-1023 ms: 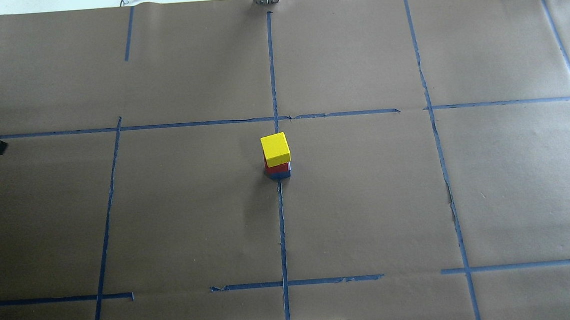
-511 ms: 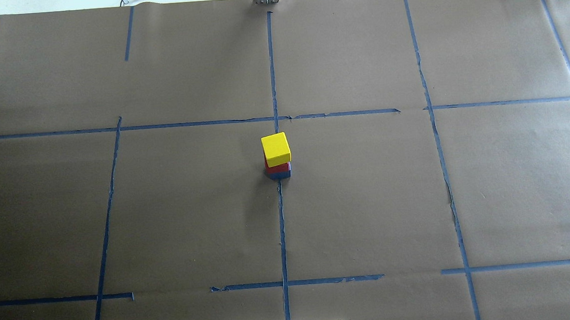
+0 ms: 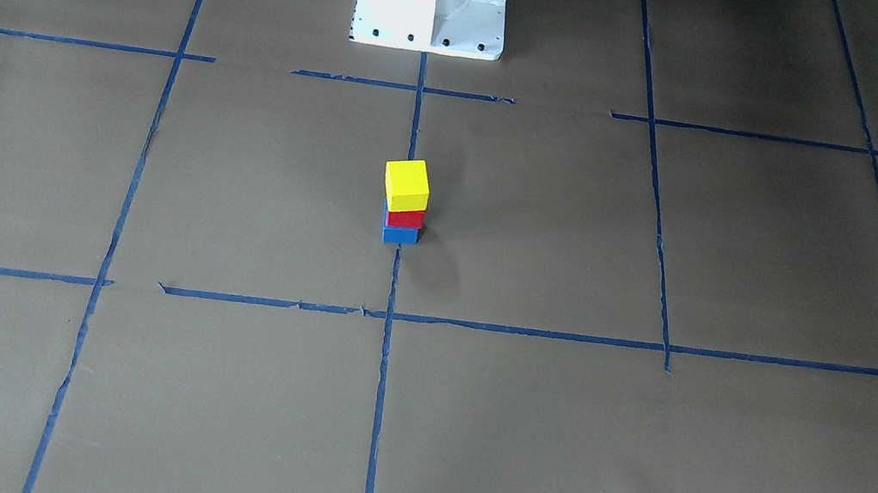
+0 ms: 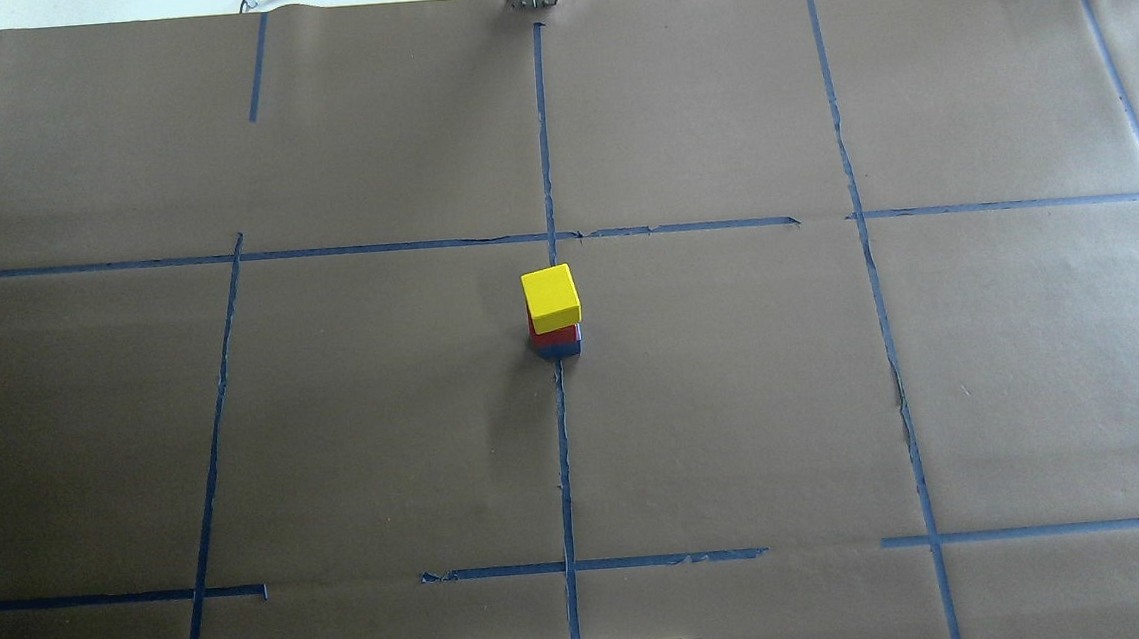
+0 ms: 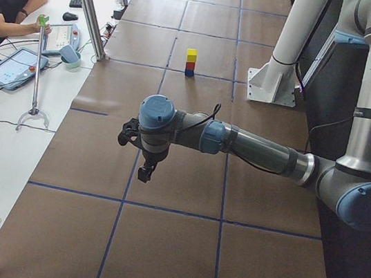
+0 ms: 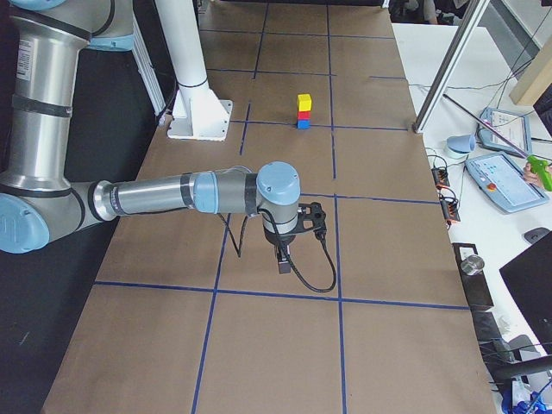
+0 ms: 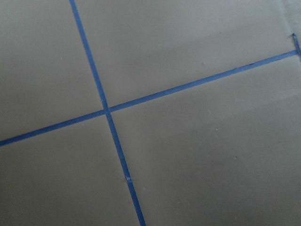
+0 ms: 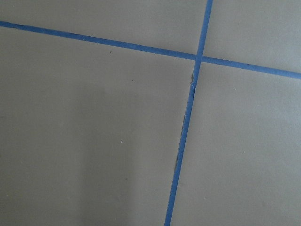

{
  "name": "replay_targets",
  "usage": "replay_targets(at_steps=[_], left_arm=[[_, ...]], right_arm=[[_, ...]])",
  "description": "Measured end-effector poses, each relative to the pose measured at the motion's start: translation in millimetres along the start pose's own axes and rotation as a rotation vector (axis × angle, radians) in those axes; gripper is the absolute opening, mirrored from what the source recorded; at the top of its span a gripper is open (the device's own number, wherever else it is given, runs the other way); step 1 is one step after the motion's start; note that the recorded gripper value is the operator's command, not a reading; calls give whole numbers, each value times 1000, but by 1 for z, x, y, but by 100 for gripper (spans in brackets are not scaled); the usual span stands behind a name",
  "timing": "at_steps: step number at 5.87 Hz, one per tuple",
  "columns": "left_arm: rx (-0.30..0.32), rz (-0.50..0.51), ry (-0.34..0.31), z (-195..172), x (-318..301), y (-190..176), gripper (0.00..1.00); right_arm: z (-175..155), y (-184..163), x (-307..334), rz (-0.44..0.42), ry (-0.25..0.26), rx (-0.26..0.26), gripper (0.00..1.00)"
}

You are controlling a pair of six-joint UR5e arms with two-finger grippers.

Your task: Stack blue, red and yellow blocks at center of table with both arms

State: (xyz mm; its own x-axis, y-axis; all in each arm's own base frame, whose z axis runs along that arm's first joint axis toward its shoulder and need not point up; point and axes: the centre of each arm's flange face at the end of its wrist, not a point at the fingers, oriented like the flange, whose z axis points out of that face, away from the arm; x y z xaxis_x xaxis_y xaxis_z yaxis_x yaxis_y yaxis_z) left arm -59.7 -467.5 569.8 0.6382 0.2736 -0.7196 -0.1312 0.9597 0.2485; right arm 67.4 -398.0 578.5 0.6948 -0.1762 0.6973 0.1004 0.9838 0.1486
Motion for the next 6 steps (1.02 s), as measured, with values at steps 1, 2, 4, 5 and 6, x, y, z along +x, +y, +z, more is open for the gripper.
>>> replay_targets(at_steps=[1,2,4,5,6], left_arm=[[-13,-46,1,6,-9,6,100],[-27,-118,3,13,-18,17,100],[-44,-271,-24,18,-27,32,100],[-51,-302,-62,18,-30,44,100],[-64,-322,-76,20,-31,64,100]], right_arm=[[2,3,3,9,-2,-9,100],[6,3,6,19,-4,-17,100],[5,0,6,17,-6,-10,100],[2,-2,2,11,-18,-2,100],[-1,-3,-3,5,-34,8,100]])
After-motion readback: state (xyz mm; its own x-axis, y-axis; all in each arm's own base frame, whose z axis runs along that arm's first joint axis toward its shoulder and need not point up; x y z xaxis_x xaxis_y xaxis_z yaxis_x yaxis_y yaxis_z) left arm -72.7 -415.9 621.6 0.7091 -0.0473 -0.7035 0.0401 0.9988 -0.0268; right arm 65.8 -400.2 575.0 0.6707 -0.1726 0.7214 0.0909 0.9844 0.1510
